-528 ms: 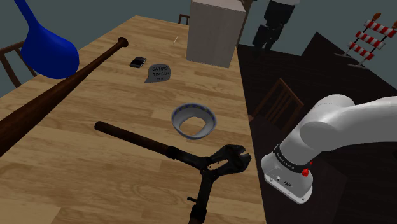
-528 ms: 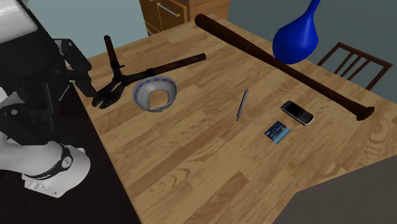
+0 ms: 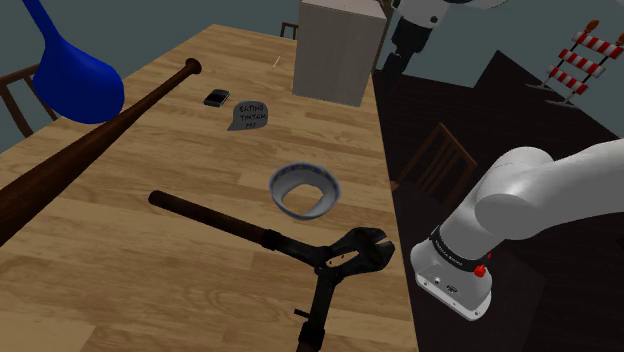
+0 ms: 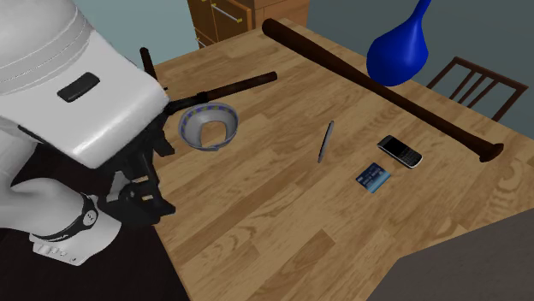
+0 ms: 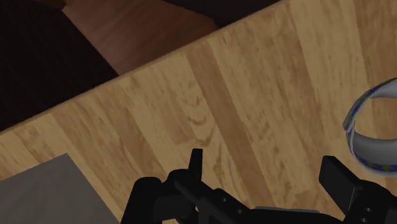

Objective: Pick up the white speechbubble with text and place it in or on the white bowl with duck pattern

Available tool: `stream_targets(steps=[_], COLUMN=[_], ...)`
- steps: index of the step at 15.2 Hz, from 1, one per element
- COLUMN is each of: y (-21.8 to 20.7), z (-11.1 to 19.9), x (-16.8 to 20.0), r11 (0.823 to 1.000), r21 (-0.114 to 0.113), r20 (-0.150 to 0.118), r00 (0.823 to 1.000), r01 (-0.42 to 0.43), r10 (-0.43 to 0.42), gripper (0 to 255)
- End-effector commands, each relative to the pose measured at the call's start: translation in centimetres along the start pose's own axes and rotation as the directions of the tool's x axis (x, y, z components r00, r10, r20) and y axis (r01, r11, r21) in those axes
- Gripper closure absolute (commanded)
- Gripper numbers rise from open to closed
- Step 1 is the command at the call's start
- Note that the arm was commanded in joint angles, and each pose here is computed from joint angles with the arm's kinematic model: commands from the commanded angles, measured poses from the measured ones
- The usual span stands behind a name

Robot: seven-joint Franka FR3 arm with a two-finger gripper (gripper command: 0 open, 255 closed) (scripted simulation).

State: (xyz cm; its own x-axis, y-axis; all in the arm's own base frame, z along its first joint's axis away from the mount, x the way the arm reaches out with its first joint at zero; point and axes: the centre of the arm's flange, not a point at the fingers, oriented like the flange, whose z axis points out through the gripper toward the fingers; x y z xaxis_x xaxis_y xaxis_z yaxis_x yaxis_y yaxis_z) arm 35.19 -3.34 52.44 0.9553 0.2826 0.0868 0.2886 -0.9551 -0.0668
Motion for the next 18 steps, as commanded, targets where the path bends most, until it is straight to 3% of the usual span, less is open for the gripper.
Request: stream_targets(steps=[1, 5, 9, 13, 18], y=[1.1, 2.6, 3.4, 3.5, 2.6], z=[1.6, 4.6, 7.4, 10.0, 12.8], x=[1.8, 5.3, 9.1, 13.2, 18.5], r11=[0.997, 0.971, 0.922, 0.850, 0.731], r21=[0.015, 0.043, 0.061, 0.068, 0.060], r20=[-0.034, -0.098, -0.165, -0.233, -0.317], r00=[0.996, 0.969, 0.915, 0.837, 0.708], r01=[0.081, 0.234, 0.382, 0.522, 0.679], r10=[-0.080, -0.229, -0.369, -0.496, -0.631], gripper=[0, 0, 0, 0, 0])
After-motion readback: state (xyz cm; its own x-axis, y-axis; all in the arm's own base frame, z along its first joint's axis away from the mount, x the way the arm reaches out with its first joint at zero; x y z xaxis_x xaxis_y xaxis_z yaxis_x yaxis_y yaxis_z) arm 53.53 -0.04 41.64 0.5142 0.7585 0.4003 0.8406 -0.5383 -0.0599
